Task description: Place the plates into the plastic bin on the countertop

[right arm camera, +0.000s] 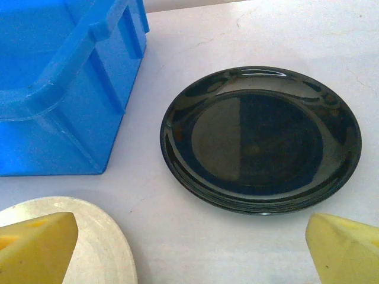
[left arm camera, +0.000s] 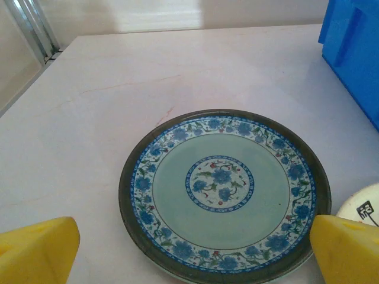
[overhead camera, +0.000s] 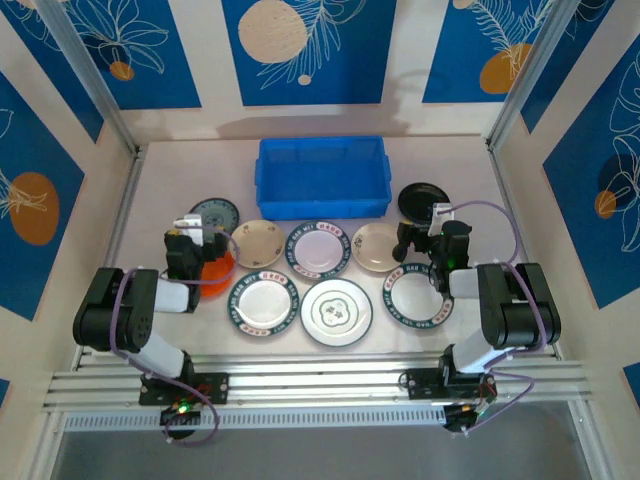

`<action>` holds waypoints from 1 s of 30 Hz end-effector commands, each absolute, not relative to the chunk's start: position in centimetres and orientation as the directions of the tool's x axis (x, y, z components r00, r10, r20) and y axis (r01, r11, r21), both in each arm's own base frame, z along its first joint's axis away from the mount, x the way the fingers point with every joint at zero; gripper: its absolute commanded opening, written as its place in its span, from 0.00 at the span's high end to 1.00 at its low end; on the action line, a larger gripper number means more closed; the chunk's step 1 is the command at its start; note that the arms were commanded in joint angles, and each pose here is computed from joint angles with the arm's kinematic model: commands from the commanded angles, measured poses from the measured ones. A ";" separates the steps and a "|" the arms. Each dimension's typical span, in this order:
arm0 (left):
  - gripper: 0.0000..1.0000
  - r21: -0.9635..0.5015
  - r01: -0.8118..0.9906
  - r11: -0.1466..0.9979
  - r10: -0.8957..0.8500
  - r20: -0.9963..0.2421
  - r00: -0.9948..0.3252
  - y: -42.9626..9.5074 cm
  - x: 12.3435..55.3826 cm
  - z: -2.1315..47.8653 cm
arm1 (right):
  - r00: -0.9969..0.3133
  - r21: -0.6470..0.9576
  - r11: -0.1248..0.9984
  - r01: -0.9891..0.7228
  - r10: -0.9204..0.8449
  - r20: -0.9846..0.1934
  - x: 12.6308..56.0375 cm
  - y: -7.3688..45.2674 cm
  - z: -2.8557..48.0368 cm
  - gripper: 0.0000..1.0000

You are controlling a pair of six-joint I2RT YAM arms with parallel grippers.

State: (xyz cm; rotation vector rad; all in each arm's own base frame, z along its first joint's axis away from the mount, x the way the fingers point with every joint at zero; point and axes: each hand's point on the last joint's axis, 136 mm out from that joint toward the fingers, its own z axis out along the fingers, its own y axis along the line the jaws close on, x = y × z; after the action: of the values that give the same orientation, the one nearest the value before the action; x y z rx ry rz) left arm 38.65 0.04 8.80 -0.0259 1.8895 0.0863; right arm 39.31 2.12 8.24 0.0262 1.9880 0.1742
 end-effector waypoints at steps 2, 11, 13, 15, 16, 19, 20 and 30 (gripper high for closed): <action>0.00 0.057 -0.045 0.997 0.041 -0.953 -0.300 -0.3 39.1 9.4 | -0.374 0.124 0.990 -0.068 0.090 -0.923 39.7 2.1 9.5 0.01; 0.00 0.057 -0.045 0.997 0.041 -0.953 -0.299 -0.3 39.1 9.4 | -0.376 0.124 0.990 -0.068 0.090 -0.922 39.7 2.1 9.4 0.01; 0.00 0.057 -0.045 0.997 0.041 -0.953 -0.299 -0.3 39.1 9.4 | -0.376 0.124 0.990 -0.069 0.090 -0.922 39.7 2.1 9.4 0.01; 0.00 0.057 -0.045 0.997 0.041 -0.954 -0.298 -0.3 39.1 9.5 | -0.376 0.124 0.990 -0.071 0.089 -0.923 39.7 2.1 9.5 0.01; 0.00 0.056 -0.045 0.997 0.041 -0.954 -0.298 -0.3 39.1 9.4 | -0.377 0.124 0.990 -0.069 0.090 -0.922 39.7 2.1 9.4 0.01; 0.00 0.057 -0.046 0.997 0.041 -0.953 -0.299 -0.3 39.1 9.4 | -0.379 0.127 0.990 -0.068 0.092 -0.921 39.7 2.1 9.4 0.01; 0.00 0.057 -0.045 0.997 0.041 -0.954 -0.298 -0.3 39.1 9.4 | -0.379 0.127 0.989 -0.070 0.092 -0.921 39.7 2.1 9.4 0.01; 0.00 0.056 -0.045 0.997 0.040 -0.954 -0.298 -0.3 39.2 9.5 | -0.379 0.127 0.990 -0.069 0.092 -0.921 39.7 2.1 9.4 0.01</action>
State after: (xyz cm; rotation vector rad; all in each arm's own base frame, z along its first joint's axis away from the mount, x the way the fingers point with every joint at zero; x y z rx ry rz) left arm 38.65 0.04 8.80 -0.0259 1.8895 0.0863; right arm 39.31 2.12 8.24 0.0259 1.9880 0.1745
